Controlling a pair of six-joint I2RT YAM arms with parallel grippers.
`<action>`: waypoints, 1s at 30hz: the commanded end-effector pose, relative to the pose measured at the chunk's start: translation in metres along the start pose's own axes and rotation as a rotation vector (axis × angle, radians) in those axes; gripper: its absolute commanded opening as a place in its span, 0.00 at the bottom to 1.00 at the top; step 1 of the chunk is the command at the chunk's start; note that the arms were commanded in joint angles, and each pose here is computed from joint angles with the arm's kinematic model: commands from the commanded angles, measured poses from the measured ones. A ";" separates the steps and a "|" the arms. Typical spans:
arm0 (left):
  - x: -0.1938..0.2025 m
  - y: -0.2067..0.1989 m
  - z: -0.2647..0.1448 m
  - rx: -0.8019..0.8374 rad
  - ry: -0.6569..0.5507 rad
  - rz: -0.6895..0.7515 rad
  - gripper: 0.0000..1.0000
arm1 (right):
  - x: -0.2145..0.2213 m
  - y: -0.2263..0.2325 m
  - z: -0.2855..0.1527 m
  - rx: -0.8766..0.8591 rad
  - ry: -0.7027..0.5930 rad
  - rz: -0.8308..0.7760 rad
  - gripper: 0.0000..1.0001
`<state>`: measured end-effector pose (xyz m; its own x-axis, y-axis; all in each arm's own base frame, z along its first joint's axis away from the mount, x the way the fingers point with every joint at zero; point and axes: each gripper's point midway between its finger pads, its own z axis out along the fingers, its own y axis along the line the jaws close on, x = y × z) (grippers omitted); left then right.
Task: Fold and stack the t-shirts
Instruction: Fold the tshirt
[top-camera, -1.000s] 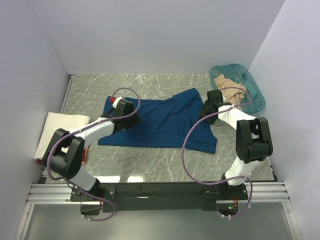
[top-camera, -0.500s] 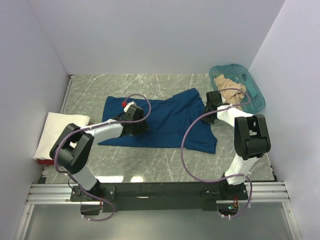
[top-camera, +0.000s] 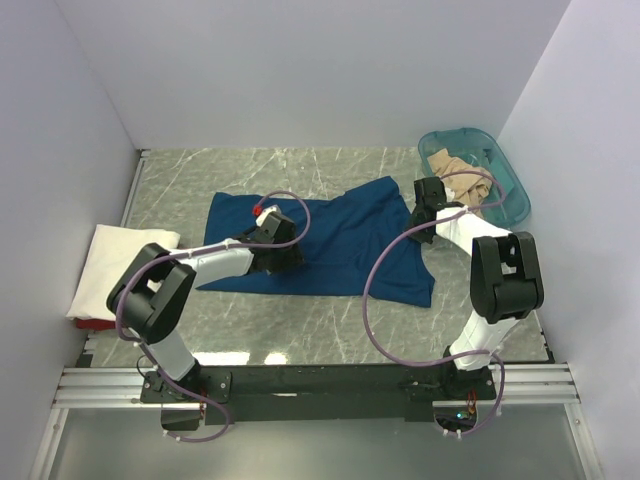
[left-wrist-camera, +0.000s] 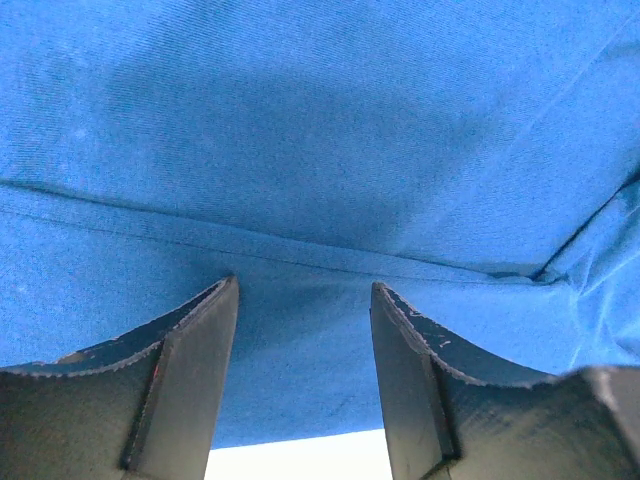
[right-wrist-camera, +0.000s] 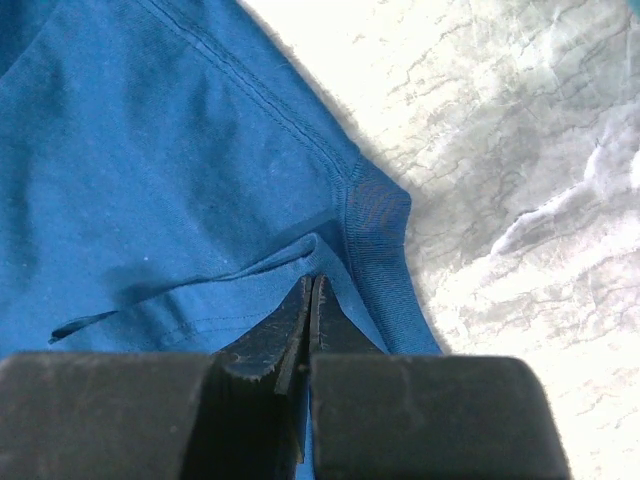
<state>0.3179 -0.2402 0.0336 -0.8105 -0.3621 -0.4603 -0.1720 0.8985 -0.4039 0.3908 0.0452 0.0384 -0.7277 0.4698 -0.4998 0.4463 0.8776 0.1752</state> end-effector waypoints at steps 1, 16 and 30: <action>-0.007 -0.015 0.001 0.036 -0.017 0.022 0.61 | -0.022 0.000 -0.013 0.005 -0.070 -0.001 0.00; 0.000 -0.014 0.003 0.026 0.000 0.036 0.61 | -0.052 0.032 -0.030 0.041 -0.130 -0.096 0.00; 0.003 -0.014 0.002 0.023 0.002 0.042 0.61 | -0.032 0.066 -0.013 0.067 -0.085 -0.226 0.00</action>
<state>0.3170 -0.2473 0.0328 -0.8162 -0.3437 -0.4645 -0.1535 0.9040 -0.3990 0.4278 0.0862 0.0642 -0.7802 0.2784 -0.5602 0.3256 0.9454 0.0164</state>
